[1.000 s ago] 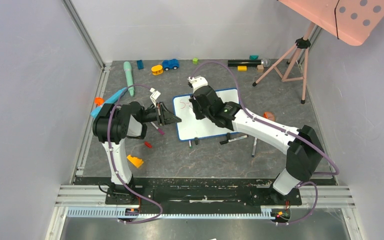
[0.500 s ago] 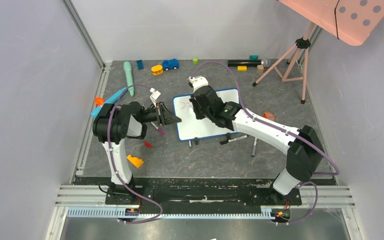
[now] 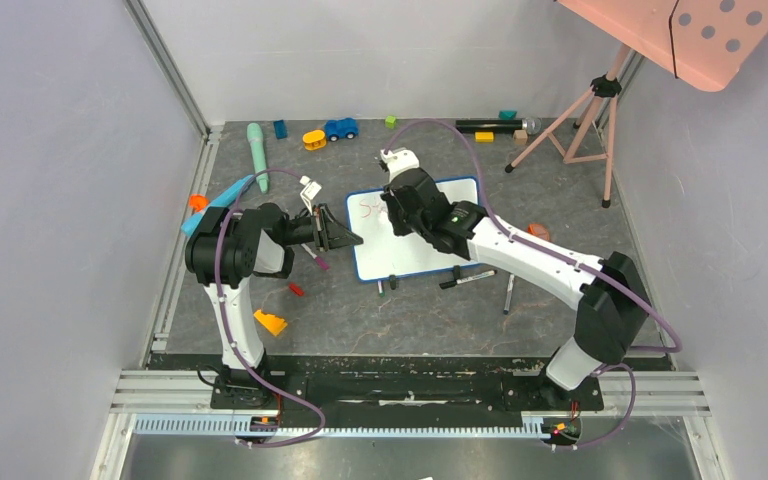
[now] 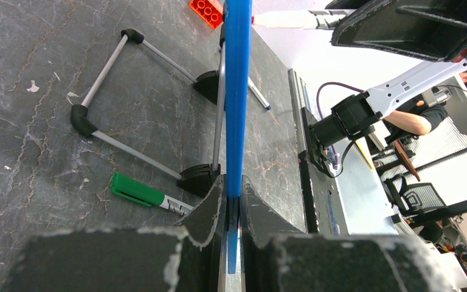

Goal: Write a sentence on the whiteboard

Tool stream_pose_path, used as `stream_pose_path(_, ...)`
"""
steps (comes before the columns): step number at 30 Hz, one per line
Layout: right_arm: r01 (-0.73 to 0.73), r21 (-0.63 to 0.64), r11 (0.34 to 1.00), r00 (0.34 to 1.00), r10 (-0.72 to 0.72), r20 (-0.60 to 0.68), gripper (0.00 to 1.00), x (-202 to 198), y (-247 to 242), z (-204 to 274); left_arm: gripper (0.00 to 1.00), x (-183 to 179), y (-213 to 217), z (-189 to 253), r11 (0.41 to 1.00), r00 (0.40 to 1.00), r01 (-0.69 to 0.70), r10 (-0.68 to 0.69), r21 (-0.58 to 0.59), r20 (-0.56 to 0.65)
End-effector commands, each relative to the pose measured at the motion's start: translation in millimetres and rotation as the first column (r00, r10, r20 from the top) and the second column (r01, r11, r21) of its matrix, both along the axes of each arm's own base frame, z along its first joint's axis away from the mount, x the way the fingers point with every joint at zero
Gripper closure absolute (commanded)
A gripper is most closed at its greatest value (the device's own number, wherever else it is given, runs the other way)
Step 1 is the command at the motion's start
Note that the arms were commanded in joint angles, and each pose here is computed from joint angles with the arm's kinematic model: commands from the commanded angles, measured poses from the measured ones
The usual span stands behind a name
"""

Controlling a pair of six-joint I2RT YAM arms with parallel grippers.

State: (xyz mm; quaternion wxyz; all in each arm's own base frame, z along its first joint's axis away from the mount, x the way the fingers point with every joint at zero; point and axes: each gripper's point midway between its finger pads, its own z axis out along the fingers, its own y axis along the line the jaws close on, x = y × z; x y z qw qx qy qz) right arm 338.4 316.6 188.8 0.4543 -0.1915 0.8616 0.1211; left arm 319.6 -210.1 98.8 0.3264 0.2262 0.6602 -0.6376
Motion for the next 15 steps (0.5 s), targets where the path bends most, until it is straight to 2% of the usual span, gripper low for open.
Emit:
stream_pose_path(1,-0.014,0.089,0.996,0.996,0.007,0.086,1.0,3.5,-0.5,43.5,0.98,-5.7,0.0,3.8,0.999,0.996,0.042,-0.042,0.003,0.081)
stream_pose_path(15,0.002,0.062,0.998,0.997,-0.007,0.071,1.0,7.4,-4.9,35.9,0.98,-6.0,0.1,3.5,0.999,0.996,0.042,-0.042,0.003,0.082)
